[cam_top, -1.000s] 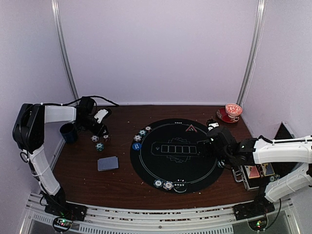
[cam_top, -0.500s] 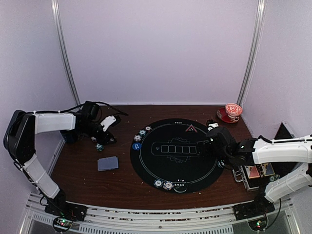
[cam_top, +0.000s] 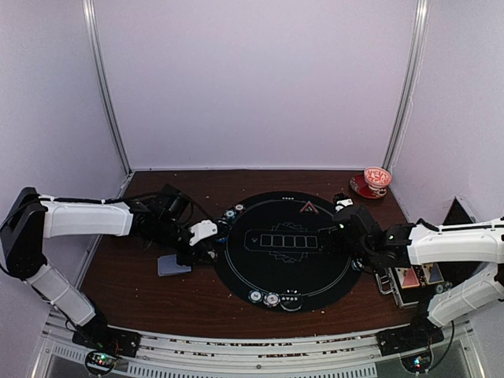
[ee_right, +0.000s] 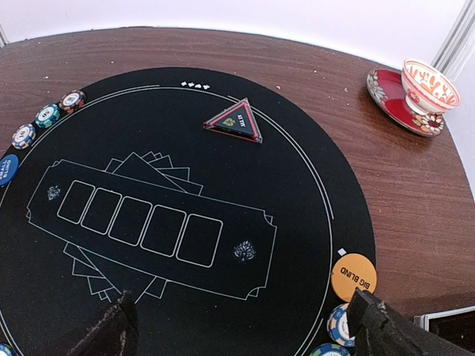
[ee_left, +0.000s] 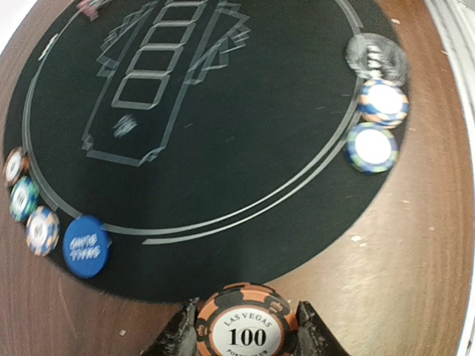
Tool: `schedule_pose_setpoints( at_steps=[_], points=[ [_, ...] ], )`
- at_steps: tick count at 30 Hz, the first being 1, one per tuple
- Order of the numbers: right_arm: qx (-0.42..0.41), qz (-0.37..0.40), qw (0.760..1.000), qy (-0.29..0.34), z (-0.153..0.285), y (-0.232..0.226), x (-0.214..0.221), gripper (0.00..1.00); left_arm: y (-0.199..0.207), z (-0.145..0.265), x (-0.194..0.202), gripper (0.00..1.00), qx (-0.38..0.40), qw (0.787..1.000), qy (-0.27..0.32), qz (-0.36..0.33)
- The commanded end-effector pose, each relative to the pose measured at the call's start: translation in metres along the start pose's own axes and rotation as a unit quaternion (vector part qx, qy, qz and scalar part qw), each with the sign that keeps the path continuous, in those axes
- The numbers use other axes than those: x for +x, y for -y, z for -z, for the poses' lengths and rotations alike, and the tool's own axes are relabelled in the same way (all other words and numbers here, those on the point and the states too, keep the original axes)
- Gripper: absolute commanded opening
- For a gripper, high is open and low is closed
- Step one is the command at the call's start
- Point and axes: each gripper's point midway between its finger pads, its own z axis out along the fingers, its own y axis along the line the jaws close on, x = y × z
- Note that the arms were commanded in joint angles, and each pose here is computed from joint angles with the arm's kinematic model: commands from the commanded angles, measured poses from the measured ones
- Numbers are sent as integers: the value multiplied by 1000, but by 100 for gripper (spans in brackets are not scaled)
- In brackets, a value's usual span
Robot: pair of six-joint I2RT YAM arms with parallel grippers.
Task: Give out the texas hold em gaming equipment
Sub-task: Place the pile of poker chips at the dealer area.
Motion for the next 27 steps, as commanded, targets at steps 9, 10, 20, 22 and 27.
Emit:
schedule_pose_setpoints(
  at_steps=[9,10,20,22,27],
  points=[
    [10,3,1000,11,2,1,-8,100,46,-30,-35,36,71,984,27,-160],
    [10,2,1000,12,2,1,-9,100,50,-34,-34,36,76,982,25,-171],
    [9,1,1000,12,2,0,-9,100,74,-55,-43,36,96,966,20,-241],
    [9,1,1000,13,3,1,-10,100,77,-62,-42,36,98,964,11,-248],
    [8,0,1000,13,4,1,-10,100,79,-81,-35,35,105,962,-11,-253]
  ],
)
